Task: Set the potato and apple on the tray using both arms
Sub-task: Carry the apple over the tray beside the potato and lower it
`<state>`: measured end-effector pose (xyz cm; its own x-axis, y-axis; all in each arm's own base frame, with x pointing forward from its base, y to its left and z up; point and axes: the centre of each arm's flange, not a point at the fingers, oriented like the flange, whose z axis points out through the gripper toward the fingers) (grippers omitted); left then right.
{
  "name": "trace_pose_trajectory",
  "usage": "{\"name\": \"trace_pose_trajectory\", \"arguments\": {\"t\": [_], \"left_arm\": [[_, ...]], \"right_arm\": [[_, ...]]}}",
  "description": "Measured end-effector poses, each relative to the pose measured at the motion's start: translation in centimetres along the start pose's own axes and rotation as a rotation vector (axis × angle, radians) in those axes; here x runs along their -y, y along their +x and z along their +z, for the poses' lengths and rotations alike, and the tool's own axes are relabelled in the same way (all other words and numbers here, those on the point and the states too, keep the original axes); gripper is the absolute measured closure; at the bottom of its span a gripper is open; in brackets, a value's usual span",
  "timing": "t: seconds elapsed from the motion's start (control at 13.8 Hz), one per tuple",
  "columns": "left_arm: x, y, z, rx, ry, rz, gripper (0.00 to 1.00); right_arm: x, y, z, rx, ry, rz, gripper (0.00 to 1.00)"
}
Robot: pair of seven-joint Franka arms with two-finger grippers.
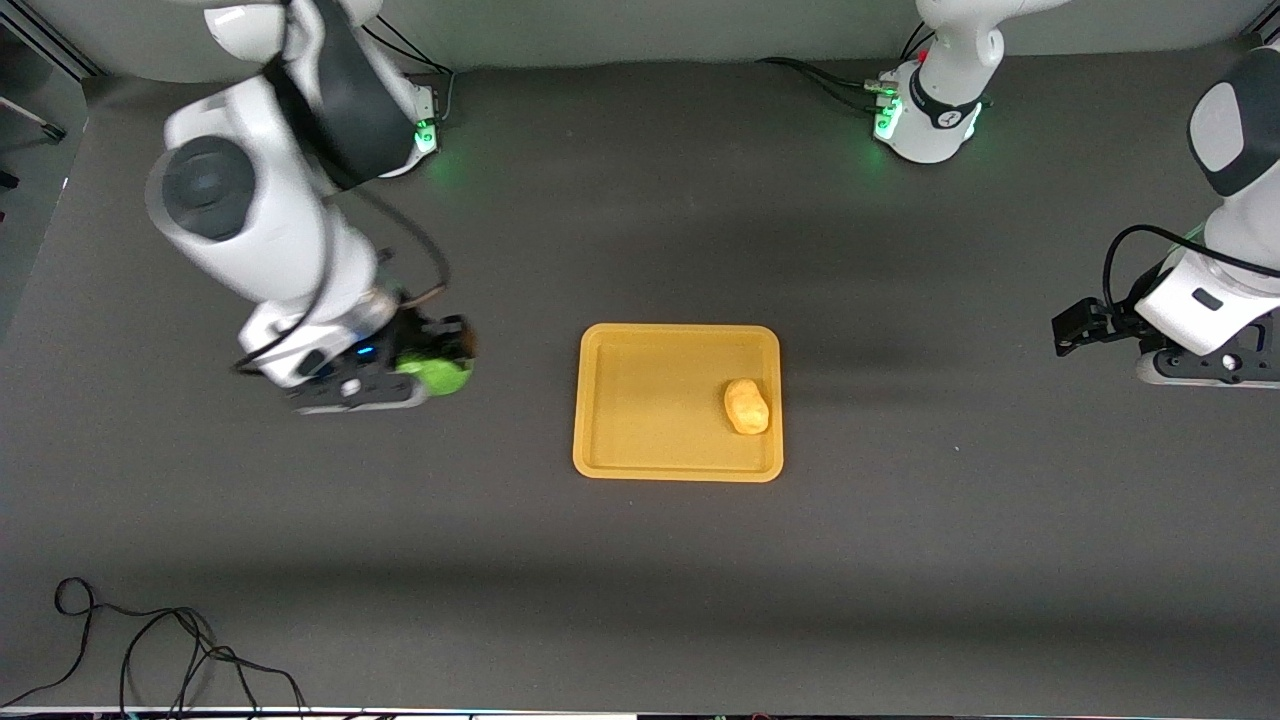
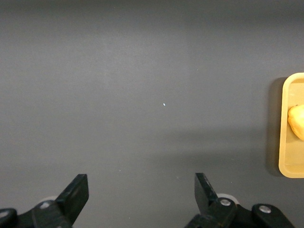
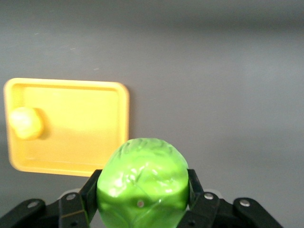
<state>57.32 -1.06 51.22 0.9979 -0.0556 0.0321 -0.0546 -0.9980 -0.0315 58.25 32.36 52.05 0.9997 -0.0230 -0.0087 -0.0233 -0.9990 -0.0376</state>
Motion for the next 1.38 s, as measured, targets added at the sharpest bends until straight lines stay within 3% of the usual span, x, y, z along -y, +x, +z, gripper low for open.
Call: {"name": "trace_pose_trajectory", "arguments": {"t": [0.29,0.51,0.65,0.94,1.38], "left_arm": [[0.5,0.0,0.1,-0.001,-0.014,0.086,0.0],[1.5,-0.5,0.0,0.03,-0.033,0.097,0.0],[1.5,-0.8,-1.2,0.063,-0.037,0.099,0.0],[0.8,-1.0,-2.4,0.061,-0.034,0.082,0.0],[-0.2,-0.9,-2.2,0.067,-0.016,0.053,0.0]], "right_arm": [[13.6,-3.6,5.0,-0.022,-0.018,0.089,0.26],[19.1,-3.8,13.1,-0.041,-0.029,0.104,0.26],[20.5,-3.4,18.9,-0.06,-0.04,0.087,0.26],[20.9,-2.6,27.3,-0.083,-0.056,0.073,0.26],[20.7,-2.3,31.9,-0.121,-0.062,0.072,0.26]]}}
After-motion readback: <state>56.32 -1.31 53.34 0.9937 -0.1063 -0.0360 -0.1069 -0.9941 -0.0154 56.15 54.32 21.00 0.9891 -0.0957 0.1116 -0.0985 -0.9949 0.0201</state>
